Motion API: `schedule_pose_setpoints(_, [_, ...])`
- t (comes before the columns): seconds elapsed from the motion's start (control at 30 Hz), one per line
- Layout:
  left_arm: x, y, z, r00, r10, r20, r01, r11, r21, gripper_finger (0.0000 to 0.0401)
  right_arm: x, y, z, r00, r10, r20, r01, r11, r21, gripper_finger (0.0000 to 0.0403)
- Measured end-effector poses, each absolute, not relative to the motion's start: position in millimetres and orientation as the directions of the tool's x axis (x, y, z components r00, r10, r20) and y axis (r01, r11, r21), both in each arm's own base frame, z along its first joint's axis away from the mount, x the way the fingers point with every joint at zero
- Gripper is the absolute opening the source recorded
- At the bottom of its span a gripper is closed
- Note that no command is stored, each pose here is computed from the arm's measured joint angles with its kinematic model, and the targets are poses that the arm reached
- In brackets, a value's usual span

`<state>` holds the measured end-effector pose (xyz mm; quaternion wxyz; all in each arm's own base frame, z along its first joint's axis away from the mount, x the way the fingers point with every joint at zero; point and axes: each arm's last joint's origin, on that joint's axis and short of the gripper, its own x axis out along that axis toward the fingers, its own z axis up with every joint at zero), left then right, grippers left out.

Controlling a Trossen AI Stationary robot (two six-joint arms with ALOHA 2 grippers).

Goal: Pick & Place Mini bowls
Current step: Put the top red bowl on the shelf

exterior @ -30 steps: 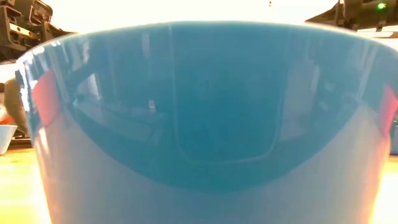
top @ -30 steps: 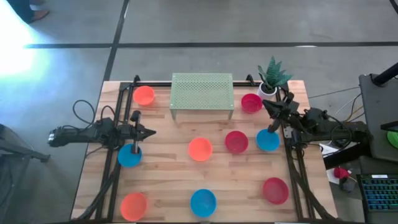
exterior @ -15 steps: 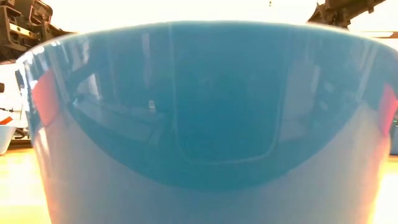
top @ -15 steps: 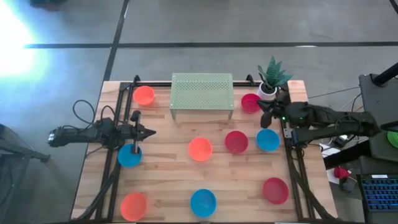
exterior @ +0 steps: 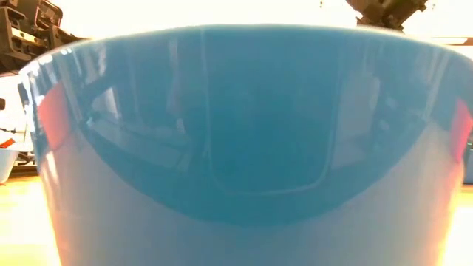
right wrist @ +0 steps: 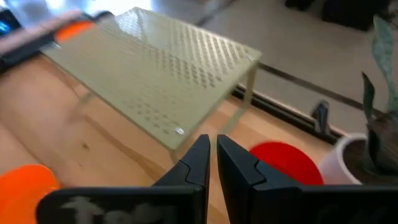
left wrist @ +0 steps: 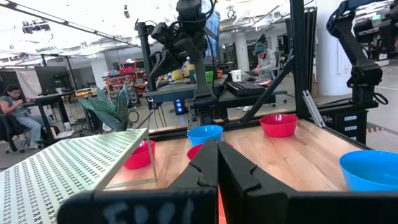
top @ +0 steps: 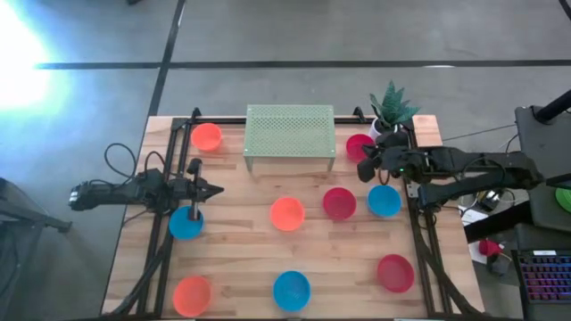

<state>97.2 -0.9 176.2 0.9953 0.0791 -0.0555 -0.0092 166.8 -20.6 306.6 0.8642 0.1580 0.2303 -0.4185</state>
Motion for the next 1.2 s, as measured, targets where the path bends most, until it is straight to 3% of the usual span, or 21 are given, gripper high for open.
schedule_pose_setpoints(0.17, [97.3,-0.9,176.1,0.994,-0.027,0.108,0.01,0.987,0.159,0.0,174.0,-27.8,303.1,0.432,-0.65,-0.625,0.842,0.538,0.022,0.0029])
schedule_pose_setpoints(0.4, [97.2,-0.8,176.2,0.994,-0.027,0.109,0.009,0.987,0.159,0.0,194.4,-39.5,294.4,0.42,-0.494,-0.762,0.804,0.592,0.059,0.0029])
schedule_pose_setpoints(0.7, [97.2,-0.9,176.2,0.994,-0.027,0.109,0.009,0.987,0.159,0.0,212.1,-63.3,273.3,0.324,-0.405,-0.855,0.812,0.583,0.031,0.0031])
schedule_pose_setpoints(1.2, [97.2,-0.9,176.3,0.994,-0.027,0.109,0.009,0.987,0.159,0.0,216.6,-84.6,250.1,0.196,-0.343,-0.919,0.811,0.583,-0.044,0.0121])
